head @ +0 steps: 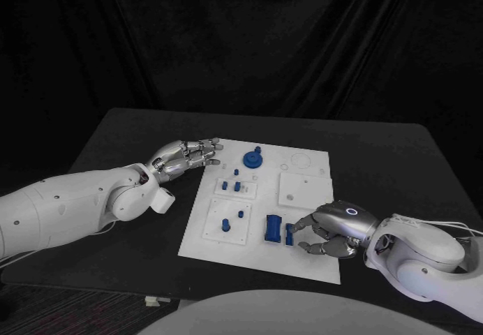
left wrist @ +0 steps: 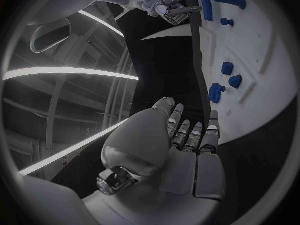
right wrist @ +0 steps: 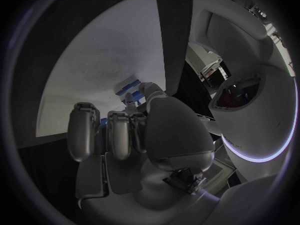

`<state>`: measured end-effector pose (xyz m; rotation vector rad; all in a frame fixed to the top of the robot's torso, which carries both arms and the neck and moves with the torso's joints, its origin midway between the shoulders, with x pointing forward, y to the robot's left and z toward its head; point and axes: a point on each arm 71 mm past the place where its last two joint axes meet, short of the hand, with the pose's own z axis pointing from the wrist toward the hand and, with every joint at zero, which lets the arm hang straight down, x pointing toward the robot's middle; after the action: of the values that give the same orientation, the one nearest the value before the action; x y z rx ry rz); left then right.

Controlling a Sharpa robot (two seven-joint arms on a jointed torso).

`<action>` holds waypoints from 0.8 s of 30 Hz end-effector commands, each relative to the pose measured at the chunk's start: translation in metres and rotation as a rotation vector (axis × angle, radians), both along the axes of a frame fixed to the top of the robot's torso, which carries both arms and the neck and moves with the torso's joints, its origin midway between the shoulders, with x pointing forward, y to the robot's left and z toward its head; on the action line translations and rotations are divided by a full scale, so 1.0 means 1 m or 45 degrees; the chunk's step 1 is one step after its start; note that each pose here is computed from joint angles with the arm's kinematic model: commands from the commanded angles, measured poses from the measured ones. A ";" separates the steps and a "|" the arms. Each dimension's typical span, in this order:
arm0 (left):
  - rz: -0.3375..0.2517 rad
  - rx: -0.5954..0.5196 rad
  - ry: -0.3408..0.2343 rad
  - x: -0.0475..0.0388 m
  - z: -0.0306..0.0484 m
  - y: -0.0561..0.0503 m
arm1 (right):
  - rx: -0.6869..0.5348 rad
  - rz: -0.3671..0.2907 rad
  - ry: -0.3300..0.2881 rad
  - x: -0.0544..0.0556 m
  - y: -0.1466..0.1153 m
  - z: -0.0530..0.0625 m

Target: Assemble the parts on the task board

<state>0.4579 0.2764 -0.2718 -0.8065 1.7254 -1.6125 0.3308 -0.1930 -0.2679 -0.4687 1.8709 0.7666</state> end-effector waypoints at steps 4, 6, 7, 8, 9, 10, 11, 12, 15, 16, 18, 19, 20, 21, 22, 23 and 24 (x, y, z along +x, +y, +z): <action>0.020 -0.027 -0.037 -0.0011 0.0028 0.003 | 0.018 -0.035 -0.048 0.002 -0.004 0.002; 0.023 -0.028 -0.040 -0.0012 0.0031 0.003 | 0.028 -0.042 -0.059 0.002 -0.005 0.003; 0.025 -0.028 -0.044 -0.0014 0.0034 0.003 | 0.044 -0.051 -0.071 0.002 -0.006 0.004; 0.028 -0.029 -0.048 -0.0016 0.0037 0.003 | 0.062 -0.061 -0.083 0.002 -0.007 0.006; 0.032 -0.031 -0.055 -0.0019 0.0042 0.003 | 0.087 -0.076 -0.094 0.003 -0.009 0.008; 0.036 -0.033 -0.062 -0.0022 0.0047 0.004 | 0.125 -0.099 -0.108 0.004 -0.011 0.011; 0.039 -0.034 -0.068 -0.0024 0.0052 0.004 | 0.152 -0.116 -0.116 0.005 -0.012 0.013; 0.045 -0.037 -0.080 -0.0027 0.0059 0.004 | 0.194 -0.140 -0.125 0.006 -0.015 0.016; 0.072 -0.050 -0.130 -0.0042 0.0094 0.004 | 0.352 -0.237 -0.134 0.014 -0.025 0.026; 0.079 -0.052 -0.144 -0.0046 0.0104 0.004 | 0.392 -0.262 -0.130 0.016 -0.028 0.028; 0.099 -0.060 -0.184 -0.0053 0.0129 0.004 | 0.503 -0.333 -0.104 0.022 -0.037 0.033; 0.109 -0.064 -0.205 -0.0056 0.0141 0.003 | 0.559 -0.369 -0.085 0.024 -0.042 0.034; 0.122 -0.067 -0.231 -0.0058 0.0156 0.003 | 0.627 -0.412 -0.060 0.027 -0.047 0.036; 0.138 -0.071 -0.264 -0.0061 0.0174 0.002 | 0.712 -0.465 -0.026 0.030 -0.054 0.037; 0.144 -0.072 -0.276 -0.0061 0.0181 0.002 | 0.745 -0.484 -0.010 0.032 -0.056 0.037; 0.153 -0.074 -0.295 -0.0061 0.0190 0.002 | 0.791 -0.513 0.015 0.034 -0.060 0.037; 0.160 -0.076 -0.310 -0.0061 0.0198 0.002 | 0.831 -0.536 0.036 0.036 -0.063 0.037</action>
<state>0.4514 0.2767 -0.2621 -0.7698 1.5952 -1.5924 0.3618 -0.2471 -0.2368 0.0752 1.6484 0.9059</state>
